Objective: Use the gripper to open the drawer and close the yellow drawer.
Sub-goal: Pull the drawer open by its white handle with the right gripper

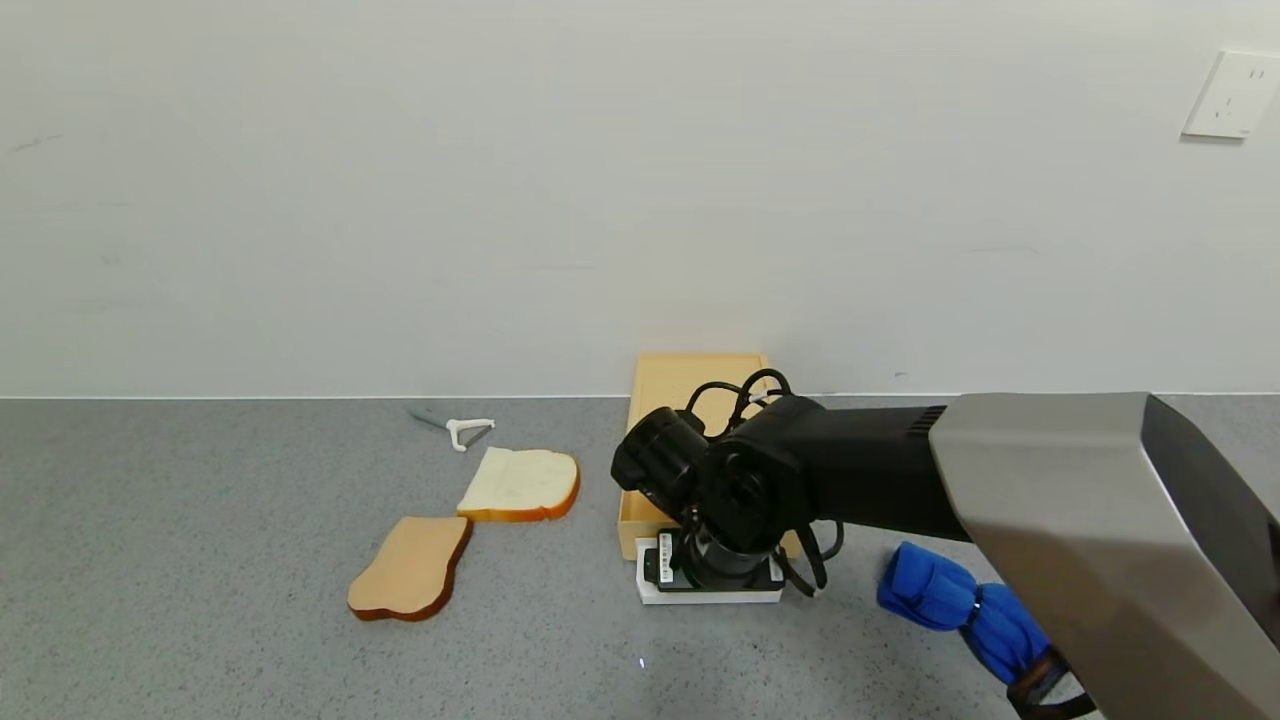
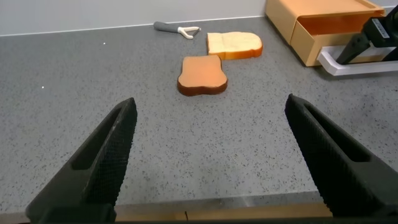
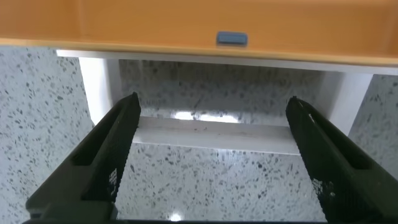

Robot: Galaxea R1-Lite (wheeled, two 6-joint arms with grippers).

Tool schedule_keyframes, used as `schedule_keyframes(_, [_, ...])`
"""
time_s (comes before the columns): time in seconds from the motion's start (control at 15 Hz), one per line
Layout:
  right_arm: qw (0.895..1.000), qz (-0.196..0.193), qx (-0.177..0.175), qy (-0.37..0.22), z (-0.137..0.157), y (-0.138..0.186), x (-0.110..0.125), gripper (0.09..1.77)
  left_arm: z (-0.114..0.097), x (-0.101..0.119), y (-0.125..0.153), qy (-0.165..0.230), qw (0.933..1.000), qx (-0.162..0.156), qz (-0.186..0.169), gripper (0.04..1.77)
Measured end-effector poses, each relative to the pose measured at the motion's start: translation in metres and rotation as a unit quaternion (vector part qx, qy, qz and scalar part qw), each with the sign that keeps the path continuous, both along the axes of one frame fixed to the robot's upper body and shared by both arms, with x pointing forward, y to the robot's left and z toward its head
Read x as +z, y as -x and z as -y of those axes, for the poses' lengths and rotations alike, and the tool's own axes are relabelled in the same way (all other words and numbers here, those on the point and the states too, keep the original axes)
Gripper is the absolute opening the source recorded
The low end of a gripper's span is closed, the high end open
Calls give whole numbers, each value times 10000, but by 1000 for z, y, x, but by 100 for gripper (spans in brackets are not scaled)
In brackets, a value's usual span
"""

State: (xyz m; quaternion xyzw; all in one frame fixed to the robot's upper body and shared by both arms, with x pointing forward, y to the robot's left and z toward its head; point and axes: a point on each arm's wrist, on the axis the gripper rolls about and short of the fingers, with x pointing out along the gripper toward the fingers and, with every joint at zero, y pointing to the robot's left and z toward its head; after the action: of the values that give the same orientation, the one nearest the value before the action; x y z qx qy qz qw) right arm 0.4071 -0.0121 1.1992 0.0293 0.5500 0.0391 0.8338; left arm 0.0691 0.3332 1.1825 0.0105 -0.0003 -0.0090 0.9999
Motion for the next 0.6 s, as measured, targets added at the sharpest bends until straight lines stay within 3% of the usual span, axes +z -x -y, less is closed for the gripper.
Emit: schedule_keyframes(0.6, [9996, -285, -35, -84, -4, 13, 1, 171, 0, 0, 0, 0, 10000, 1, 0, 172])
